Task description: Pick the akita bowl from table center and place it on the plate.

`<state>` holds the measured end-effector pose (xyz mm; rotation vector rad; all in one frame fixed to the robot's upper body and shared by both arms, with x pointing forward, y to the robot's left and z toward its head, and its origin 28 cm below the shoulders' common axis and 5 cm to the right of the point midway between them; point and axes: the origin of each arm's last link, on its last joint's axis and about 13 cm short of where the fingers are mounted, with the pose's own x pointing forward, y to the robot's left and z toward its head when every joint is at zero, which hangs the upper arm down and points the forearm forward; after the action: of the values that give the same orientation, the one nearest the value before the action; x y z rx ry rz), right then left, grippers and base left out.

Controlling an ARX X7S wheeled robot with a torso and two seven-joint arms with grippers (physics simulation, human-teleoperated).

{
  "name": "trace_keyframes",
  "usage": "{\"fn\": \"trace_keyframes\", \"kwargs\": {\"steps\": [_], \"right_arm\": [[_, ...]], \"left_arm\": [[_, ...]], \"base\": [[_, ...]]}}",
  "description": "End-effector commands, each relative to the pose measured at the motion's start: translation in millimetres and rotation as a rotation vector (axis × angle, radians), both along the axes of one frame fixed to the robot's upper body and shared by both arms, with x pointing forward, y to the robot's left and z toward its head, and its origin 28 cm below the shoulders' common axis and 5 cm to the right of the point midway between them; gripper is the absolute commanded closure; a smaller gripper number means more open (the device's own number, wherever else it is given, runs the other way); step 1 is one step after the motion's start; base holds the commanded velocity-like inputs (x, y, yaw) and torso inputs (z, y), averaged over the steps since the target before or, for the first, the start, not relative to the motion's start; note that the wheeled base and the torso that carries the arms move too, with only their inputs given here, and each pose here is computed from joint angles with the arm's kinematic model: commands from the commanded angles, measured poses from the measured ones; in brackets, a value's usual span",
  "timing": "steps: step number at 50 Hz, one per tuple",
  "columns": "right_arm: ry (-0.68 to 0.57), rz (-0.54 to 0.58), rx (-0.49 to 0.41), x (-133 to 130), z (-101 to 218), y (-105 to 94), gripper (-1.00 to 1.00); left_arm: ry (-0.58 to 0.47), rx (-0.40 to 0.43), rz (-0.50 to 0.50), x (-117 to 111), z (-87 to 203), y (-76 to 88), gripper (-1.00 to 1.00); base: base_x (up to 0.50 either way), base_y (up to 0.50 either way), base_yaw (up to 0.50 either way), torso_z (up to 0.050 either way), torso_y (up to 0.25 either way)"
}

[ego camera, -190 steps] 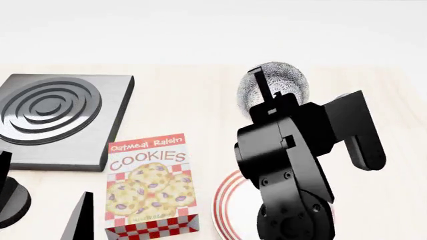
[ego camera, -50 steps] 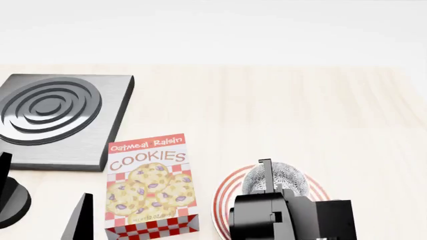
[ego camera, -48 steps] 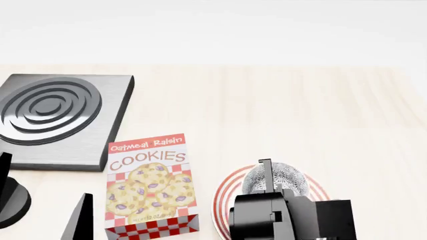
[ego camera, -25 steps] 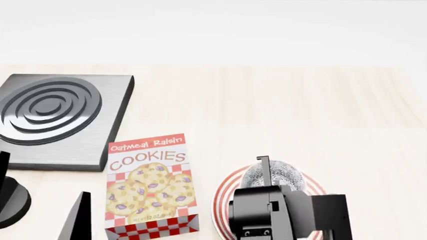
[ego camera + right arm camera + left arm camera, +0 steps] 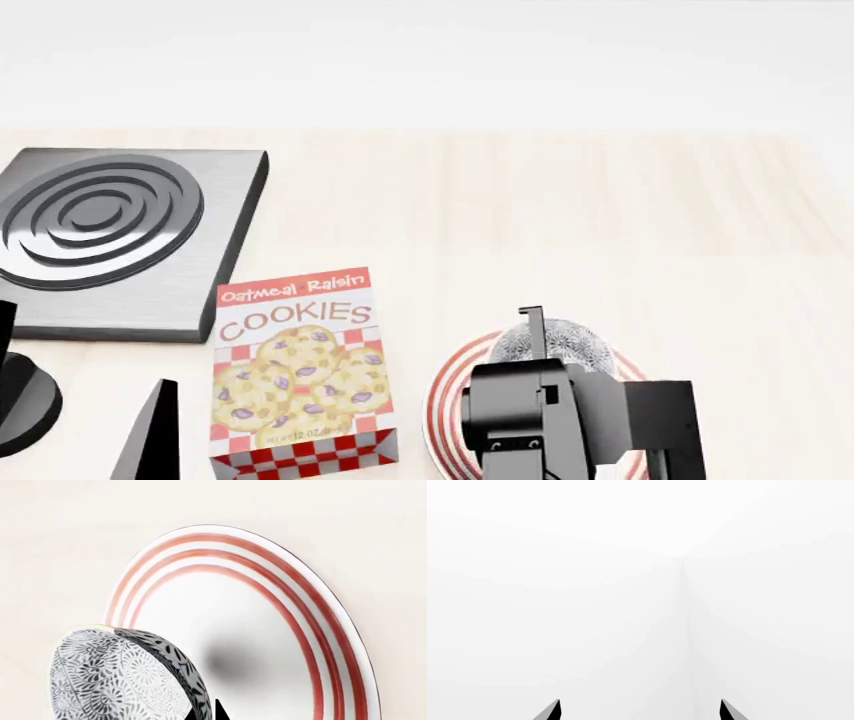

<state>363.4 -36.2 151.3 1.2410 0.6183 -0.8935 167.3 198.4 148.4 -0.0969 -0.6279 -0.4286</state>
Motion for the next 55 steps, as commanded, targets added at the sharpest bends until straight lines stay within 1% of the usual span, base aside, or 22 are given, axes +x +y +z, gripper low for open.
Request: {"fn": "trace_keyframes", "kwargs": {"steps": [1,20,33,34,35,41,43,44,55], "right_arm": [[-0.009,-0.003,-0.009,2.2,0.6,-1.3,1.00],[-0.002,-0.028,-0.002,1.2,-2.5,-6.7,1.00],[-0.011,-0.016,0.003,0.7,-2.7,-6.2,1.00],[-0.034,-0.004,0.016,0.5,-2.6,-6.4,1.00],[-0.037,-0.001,0.026,0.4,-2.8,-6.6,-1.00],[-0.047,0.009,0.029,-0.3,-1.8,-7.0,-1.00],[-0.092,0.043,0.079,-1.2,-1.4,-7.6,-1.00],[-0.069,0.027,0.064,-1.4,-2.0,-8.1,-1.00],[-0.095,0.015,0.050,-3.6,2.8,-9.0,-1.00]], "left_arm": [[0.001,-0.001,0.000,0.1,-0.4,0.2,-1.00],[0.004,0.000,-0.001,-0.2,0.0,0.2,-1.00],[0.002,-0.001,-0.001,-1.1,0.5,0.0,-1.00],[0.002,-0.001,-0.001,-1.2,0.6,0.0,-1.00],[0.002,-0.001,-0.001,-1.1,0.7,0.1,-1.00],[0.002,0.000,-0.002,-1.2,0.3,0.1,-1.00],[0.002,-0.001,-0.003,-1.0,0.1,0.2,-1.00],[0.002,-0.001,-0.003,-1.1,0.2,0.1,-1.00],[0.001,0.000,-0.005,-1.5,0.5,-0.4,-1.00]], "base": [[0.00,0.00,0.00,0.000,0.000],[0.00,0.00,0.00,0.001,0.001],[0.00,0.00,0.00,0.000,0.001],[0.00,0.00,0.00,0.000,0.000],[0.00,0.00,0.00,0.000,0.000],[0.00,0.00,0.00,0.000,0.000],[0.00,0.00,0.00,0.000,0.000],[0.00,0.00,0.00,0.000,0.000],[0.00,0.00,0.00,0.000,0.000]]}}
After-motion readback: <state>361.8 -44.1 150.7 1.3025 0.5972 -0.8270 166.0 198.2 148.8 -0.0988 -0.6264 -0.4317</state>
